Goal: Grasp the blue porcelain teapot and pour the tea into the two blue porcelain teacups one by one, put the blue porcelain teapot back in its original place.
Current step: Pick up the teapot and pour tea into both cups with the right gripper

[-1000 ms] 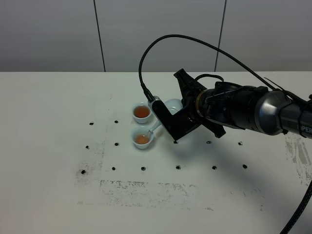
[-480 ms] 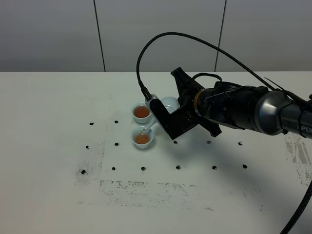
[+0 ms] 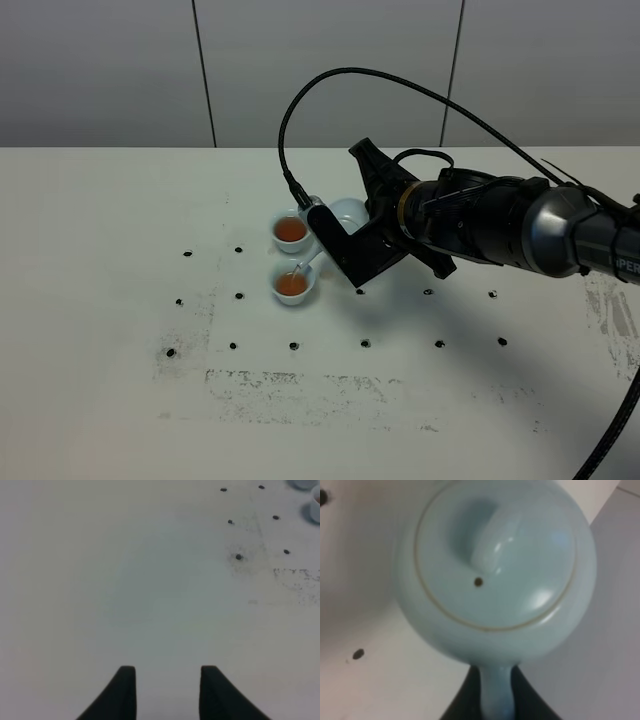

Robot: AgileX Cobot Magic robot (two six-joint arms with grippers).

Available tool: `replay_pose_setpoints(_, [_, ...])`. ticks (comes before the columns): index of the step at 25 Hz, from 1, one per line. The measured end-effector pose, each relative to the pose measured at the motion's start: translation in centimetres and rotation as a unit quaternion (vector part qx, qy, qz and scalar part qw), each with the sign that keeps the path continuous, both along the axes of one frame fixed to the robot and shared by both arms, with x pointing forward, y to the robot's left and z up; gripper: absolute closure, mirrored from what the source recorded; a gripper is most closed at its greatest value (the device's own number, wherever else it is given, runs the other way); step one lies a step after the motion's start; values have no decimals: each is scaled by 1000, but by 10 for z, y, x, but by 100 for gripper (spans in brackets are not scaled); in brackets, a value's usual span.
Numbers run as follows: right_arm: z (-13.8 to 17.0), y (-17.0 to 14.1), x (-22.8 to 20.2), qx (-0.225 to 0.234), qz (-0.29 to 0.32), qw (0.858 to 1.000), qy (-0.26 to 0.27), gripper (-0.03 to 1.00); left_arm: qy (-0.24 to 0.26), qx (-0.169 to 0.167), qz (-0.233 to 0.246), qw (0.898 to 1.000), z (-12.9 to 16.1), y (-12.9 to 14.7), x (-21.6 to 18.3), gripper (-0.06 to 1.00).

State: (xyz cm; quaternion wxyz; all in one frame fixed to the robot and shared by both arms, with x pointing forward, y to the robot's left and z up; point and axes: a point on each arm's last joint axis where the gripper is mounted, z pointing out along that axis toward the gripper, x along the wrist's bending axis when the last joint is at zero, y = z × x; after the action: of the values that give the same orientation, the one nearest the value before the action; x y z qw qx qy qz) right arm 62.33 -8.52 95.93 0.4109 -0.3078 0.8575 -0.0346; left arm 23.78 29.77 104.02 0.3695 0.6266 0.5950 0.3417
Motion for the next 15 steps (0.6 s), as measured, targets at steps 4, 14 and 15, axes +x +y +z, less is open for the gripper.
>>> replay_pose_setpoints(4, [-2,0,1,-11,8,1000,-3,94,0,0,0,1000,0,0,0,65])
replay_pose_setpoints(14, [-2,0,1,-20,15,1000,-9,94,0,1,0,1000,0,0,0,65])
replay_pose_setpoints(15, [-2,0,1,-20,15,1000,-9,94,0,1,0,1000,0,0,0,65])
